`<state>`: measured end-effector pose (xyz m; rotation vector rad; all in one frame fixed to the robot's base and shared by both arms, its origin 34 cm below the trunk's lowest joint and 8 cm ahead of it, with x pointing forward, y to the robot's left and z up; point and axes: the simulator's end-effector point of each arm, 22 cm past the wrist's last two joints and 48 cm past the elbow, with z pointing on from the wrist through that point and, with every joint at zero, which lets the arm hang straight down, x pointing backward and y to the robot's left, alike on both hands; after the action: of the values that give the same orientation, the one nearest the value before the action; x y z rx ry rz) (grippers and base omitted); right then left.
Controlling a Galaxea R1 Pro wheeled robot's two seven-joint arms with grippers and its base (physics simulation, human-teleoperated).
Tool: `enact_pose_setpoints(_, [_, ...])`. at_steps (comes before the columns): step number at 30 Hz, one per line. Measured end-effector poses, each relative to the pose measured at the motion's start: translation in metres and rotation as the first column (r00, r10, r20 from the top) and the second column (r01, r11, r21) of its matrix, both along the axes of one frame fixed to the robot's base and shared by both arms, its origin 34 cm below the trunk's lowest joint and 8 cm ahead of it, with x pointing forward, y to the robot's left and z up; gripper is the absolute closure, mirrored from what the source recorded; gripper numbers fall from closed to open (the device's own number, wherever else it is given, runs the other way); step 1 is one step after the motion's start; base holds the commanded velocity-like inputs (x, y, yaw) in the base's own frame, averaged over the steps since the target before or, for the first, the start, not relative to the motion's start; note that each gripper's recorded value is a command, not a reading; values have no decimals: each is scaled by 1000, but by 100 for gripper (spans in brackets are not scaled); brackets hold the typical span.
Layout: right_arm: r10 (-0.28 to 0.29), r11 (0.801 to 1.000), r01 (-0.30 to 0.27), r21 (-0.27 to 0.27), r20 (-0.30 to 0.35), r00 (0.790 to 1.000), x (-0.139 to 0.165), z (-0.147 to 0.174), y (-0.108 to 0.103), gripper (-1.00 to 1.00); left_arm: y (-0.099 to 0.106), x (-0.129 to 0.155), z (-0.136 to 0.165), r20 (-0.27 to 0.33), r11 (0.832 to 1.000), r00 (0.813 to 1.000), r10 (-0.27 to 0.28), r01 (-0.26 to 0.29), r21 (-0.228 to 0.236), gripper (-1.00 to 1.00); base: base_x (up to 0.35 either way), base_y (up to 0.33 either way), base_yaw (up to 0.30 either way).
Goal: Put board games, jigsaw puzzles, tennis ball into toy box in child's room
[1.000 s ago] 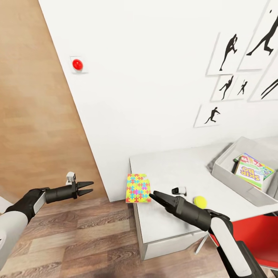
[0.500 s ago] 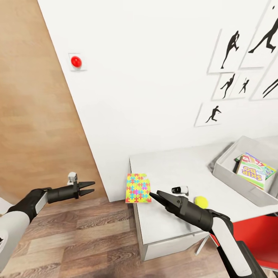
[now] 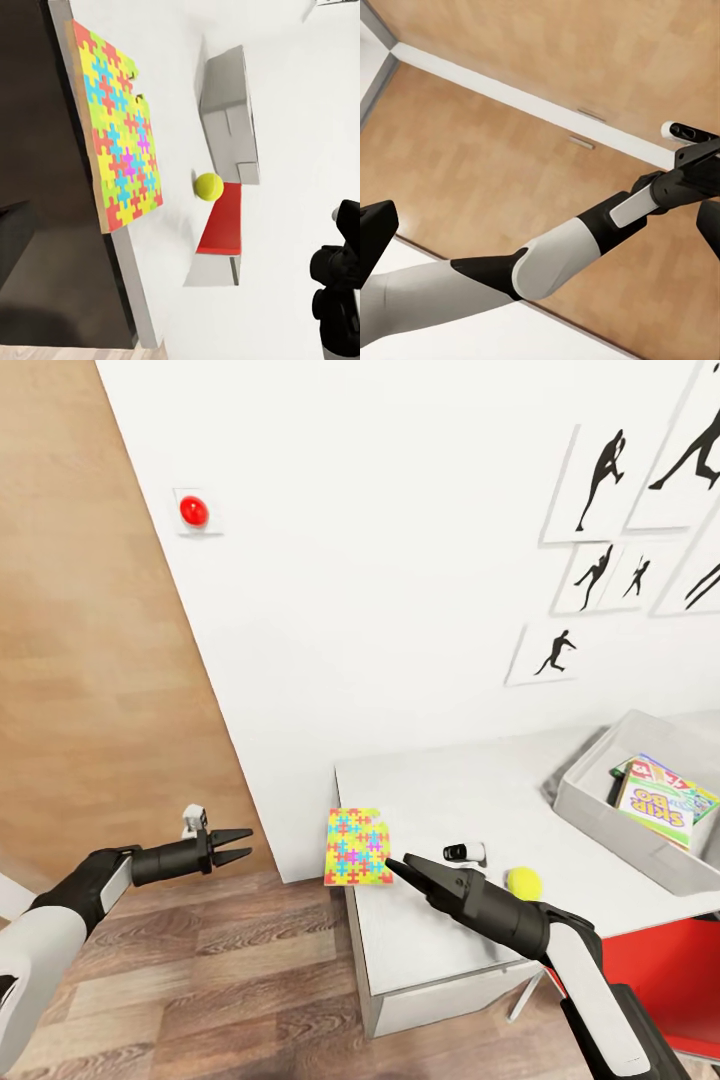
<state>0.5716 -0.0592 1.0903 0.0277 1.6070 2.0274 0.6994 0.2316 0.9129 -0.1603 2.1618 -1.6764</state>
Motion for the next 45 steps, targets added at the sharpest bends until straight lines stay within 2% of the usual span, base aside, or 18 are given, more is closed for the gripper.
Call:
enact_pose_setpoints(9, [-2,1000,2,-2,0,1000,3,-10,1,-100,2,3,-8,0,1000,1000,5,-5,-2,-100,0,0,0])
enact_pose_setpoints(14, [-6,1000,6,-27,-12,1000,6,-21,3,-100,3,5,-13,-1,1000,1000,7,-7,-3,-100,0,0,0])
enact_pose_setpoints(19, [-44,991,36,-130,-64,997,16,-51,5,-100,3,6,-18,0,1000,1000,8,-8,-3,-100,0,0,0])
enact_pose_setpoints(22, [-84,977,61,-205,-106,991,25,-73,8,-100,3,7,-21,0,1000,1000,7,-7,-4,-100,0,0,0])
enact_pose_setpoints(25, [-106,969,72,-236,-132,986,29,-85,14,-100,2,8,-25,0,1000,1000,7,-7,-4,-100,0,0,0])
enact_pose_setpoints(30, [-116,967,75,-242,-160,980,33,-94,26,-100,2,9,-31,0,1000,1000,8,-8,-5,-100,0,0,0])
enact_pose_setpoints(33, [-91,969,45,-243,-181,979,28,-97,31,-100,2,9,-32,0,1000,1000,8,-8,-6,-100,0,0,0])
enact_pose_setpoints(38, [-72,969,23,-244,-195,978,24,-98,34,-100,2,9,-32,1,1000,1000,8,-8,-6,-100,0,0,0])
enact_pose_setpoints(45, [-71,969,21,-247,-198,978,24,-98,32,-100,2,9,-32,1,1000,1000,8,-8,-6,-100,0,0,0])
